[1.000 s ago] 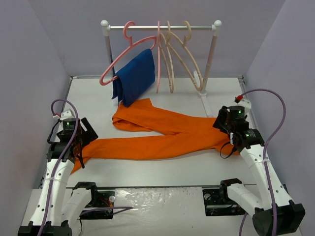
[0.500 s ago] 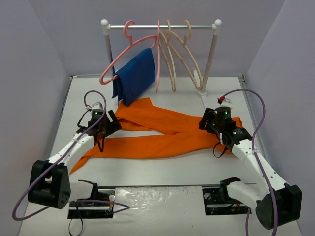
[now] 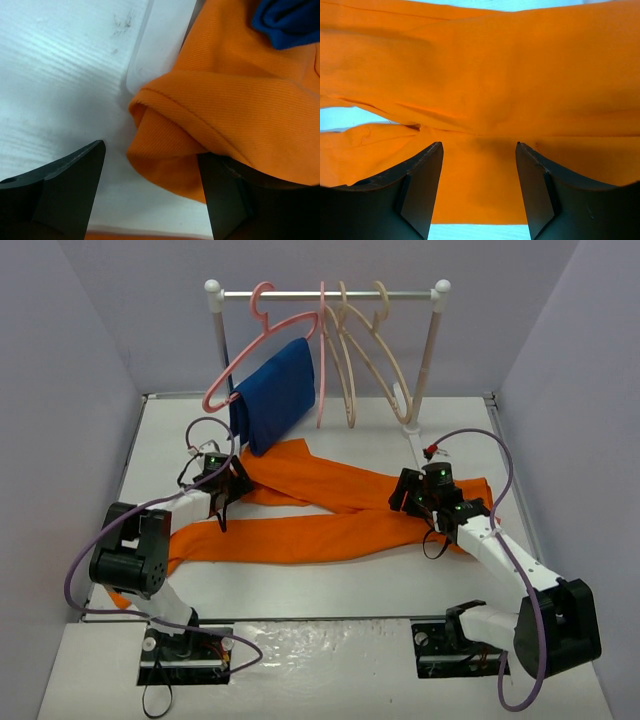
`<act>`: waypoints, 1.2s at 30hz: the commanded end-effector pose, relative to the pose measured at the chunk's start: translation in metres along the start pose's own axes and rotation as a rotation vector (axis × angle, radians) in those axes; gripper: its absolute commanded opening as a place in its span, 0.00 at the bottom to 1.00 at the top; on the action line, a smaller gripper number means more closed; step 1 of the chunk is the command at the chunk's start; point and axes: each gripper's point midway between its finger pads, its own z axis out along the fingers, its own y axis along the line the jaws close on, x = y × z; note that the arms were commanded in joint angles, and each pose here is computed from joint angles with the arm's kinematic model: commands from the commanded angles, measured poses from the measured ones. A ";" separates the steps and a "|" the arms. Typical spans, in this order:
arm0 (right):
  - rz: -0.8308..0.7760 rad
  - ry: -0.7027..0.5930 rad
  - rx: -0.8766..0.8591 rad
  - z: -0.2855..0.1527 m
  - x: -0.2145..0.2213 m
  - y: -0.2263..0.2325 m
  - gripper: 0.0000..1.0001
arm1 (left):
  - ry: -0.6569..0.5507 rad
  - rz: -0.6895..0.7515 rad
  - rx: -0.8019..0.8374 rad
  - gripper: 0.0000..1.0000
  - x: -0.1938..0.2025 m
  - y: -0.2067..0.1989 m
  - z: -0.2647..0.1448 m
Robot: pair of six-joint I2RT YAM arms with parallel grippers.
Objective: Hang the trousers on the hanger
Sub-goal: Flatten out the trousers at the center of the board.
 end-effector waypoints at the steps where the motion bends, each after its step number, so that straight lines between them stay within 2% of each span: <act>1: 0.008 -0.059 -0.064 0.004 -0.013 0.015 0.57 | -0.127 -0.037 0.048 0.60 -0.040 -0.024 0.011; 3: 0.008 -0.061 -0.064 0.004 -0.013 0.015 0.57 | -0.137 -0.021 0.038 0.44 -0.041 -0.022 0.013; 6: 0.006 -0.068 -0.054 0.003 -0.013 0.012 0.57 | -0.167 0.021 0.019 0.12 -0.054 -0.022 -0.003; 7: 0.008 -0.069 -0.049 0.003 -0.013 0.011 0.57 | -0.196 0.049 0.012 0.04 -0.065 -0.024 -0.015; 9: 0.016 -0.070 -0.041 0.004 -0.012 0.010 0.57 | -0.284 0.109 0.011 0.00 -0.098 -0.034 -0.051; 13: 0.026 -0.065 -0.030 0.006 -0.010 0.007 0.57 | -0.422 0.308 -0.029 0.00 -0.151 -0.048 -0.123; 15: 0.025 -0.063 -0.028 0.006 -0.009 0.007 0.57 | -0.529 0.363 -0.058 0.00 -0.184 -0.053 -0.169; 18: 0.023 -0.076 -0.028 0.004 -0.011 0.007 0.57 | -0.617 0.533 -0.127 0.00 -0.204 -0.053 -0.206; 20: 0.023 -0.083 -0.029 0.002 -0.012 0.007 0.57 | -0.647 0.632 -0.203 0.11 -0.208 -0.041 -0.224; 22: 0.023 -0.085 -0.030 0.001 -0.012 0.007 0.57 | -0.640 0.667 -0.251 0.36 -0.200 -0.027 -0.228; 24: 0.023 -0.084 -0.032 0.000 -0.012 0.007 0.57 | -0.614 0.655 -0.290 0.55 -0.189 -0.010 -0.230; 25: 0.023 -0.081 -0.032 0.000 -0.010 0.007 0.57 | -0.580 0.643 -0.306 0.60 -0.176 0.001 -0.226; 28: 0.023 -0.076 -0.029 0.000 -0.008 0.005 0.57 | -0.462 0.594 -0.337 0.70 -0.133 0.032 -0.211; 30: 0.023 -0.077 -0.025 -0.001 -0.008 0.004 0.57 | -0.429 0.524 -0.370 0.73 -0.117 0.051 -0.217; 33: 0.018 -0.094 -0.003 -0.004 -0.014 0.002 0.57 | -0.417 0.457 -0.431 0.74 -0.110 0.069 -0.231; 36: 0.014 -0.125 0.026 -0.007 -0.023 -0.001 0.57 | -0.406 0.437 -0.386 0.75 -0.107 0.066 -0.243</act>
